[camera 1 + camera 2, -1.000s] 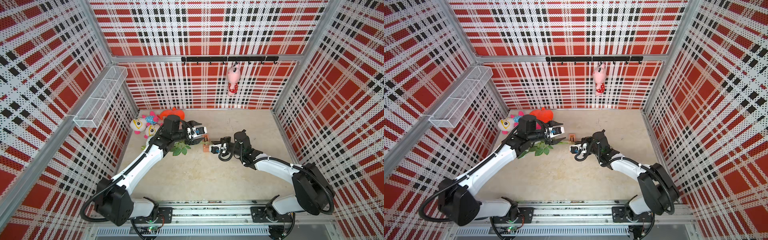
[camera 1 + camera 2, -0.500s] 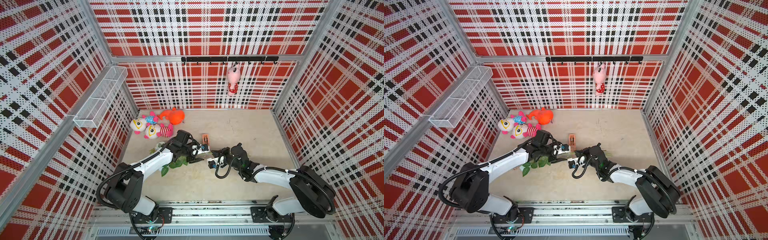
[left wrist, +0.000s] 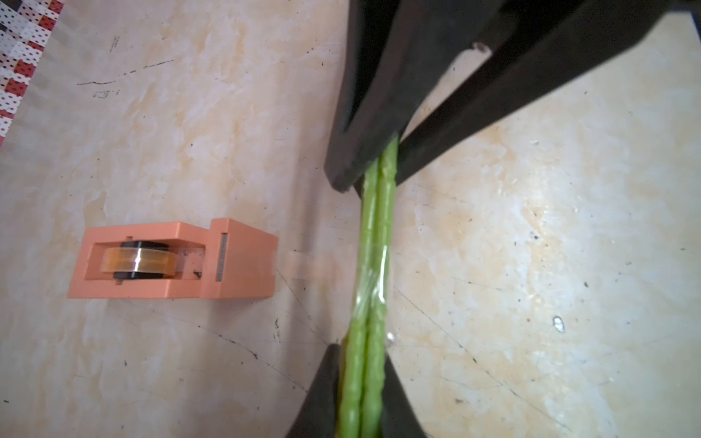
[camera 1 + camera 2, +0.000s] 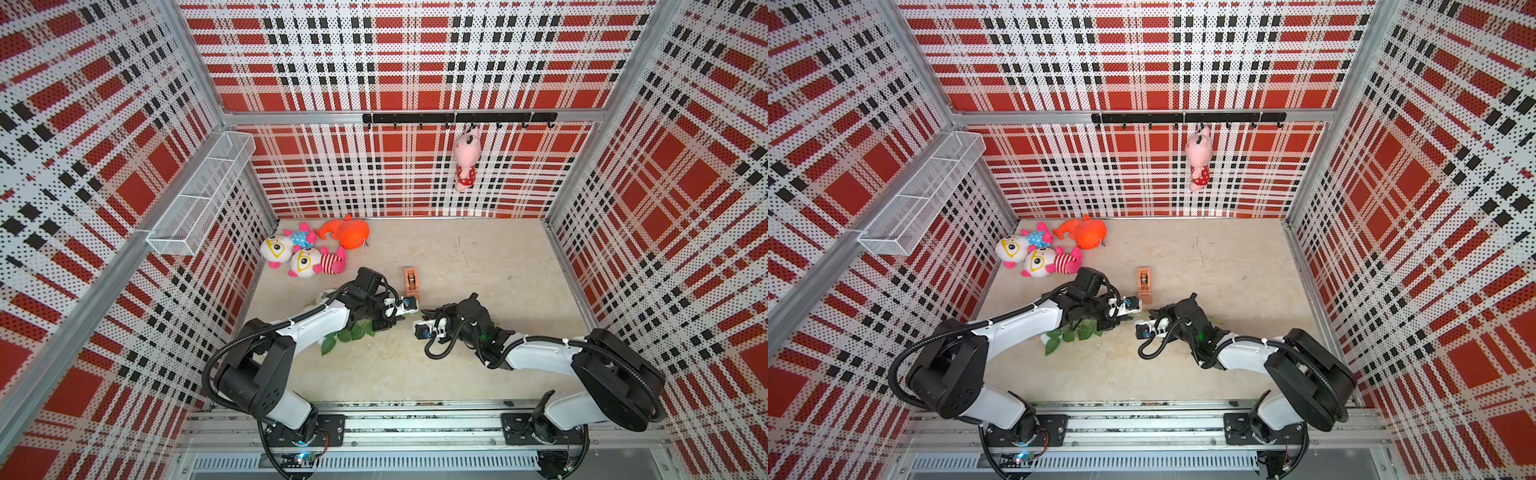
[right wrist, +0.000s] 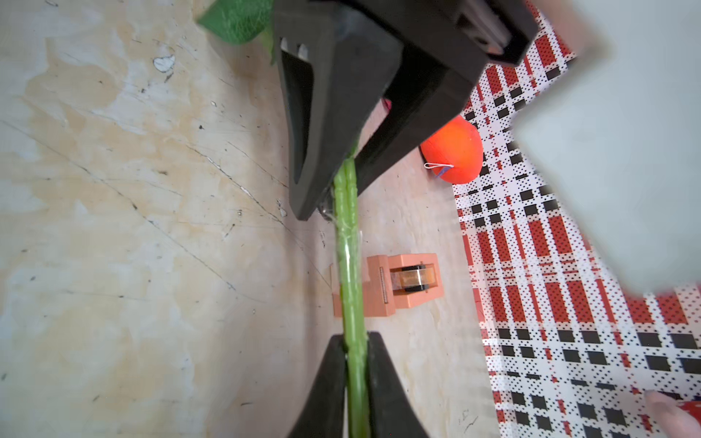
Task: Wrap bouquets with tape
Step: Wrap the tape around the bouquet, then tear off the tape using the Tape Cutter, then wrap the tape around the bouquet.
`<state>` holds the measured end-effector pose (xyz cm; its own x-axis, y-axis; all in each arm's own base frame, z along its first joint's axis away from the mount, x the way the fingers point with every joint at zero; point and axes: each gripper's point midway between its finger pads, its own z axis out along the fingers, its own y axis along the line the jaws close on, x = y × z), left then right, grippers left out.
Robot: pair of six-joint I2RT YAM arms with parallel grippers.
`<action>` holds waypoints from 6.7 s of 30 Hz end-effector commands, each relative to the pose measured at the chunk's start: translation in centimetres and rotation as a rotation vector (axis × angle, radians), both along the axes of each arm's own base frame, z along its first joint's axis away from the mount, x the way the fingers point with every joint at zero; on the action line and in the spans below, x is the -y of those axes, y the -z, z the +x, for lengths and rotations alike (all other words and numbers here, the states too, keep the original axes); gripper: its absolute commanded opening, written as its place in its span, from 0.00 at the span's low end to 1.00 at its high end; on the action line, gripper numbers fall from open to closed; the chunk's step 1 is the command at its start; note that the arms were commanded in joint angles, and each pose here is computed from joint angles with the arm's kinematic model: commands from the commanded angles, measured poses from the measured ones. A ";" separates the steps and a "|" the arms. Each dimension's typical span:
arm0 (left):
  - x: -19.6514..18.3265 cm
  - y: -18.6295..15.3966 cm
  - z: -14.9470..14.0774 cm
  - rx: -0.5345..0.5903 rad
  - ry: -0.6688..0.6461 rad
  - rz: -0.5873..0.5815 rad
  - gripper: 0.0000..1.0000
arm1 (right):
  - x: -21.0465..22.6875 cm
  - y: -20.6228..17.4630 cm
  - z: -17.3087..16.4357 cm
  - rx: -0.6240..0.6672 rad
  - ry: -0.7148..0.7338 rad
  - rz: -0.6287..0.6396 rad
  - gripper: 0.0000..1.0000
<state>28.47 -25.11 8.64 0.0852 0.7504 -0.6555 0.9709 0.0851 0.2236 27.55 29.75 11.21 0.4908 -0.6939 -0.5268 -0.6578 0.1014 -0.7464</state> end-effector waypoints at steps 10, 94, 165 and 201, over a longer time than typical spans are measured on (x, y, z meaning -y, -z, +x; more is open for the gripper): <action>0.1 1.6 0.3 0.042 -0.009 0.078 0.04 | 1.7 -2.3 -1.6 -0.401 0.209 0.262 0.82; 0.6 2.7 -2.2 0.122 0.000 0.159 0.00 | -1.8 8.4 6.9 -1.686 0.758 1.094 0.00; 1.5 -9.5 -1.4 0.378 -0.057 -0.035 0.00 | 21.1 -10.2 7.2 -0.913 1.051 1.053 0.69; 4.8 -16.9 2.4 0.197 -0.201 -0.150 0.00 | 3.3 -13.1 1.6 -0.356 0.201 1.032 0.88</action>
<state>30.96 -29.52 24.23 0.0719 0.6859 -0.7241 0.8630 0.3213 0.3900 28.46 26.03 20.78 -0.0184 0.0563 -0.9982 -0.7253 0.6864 0.0521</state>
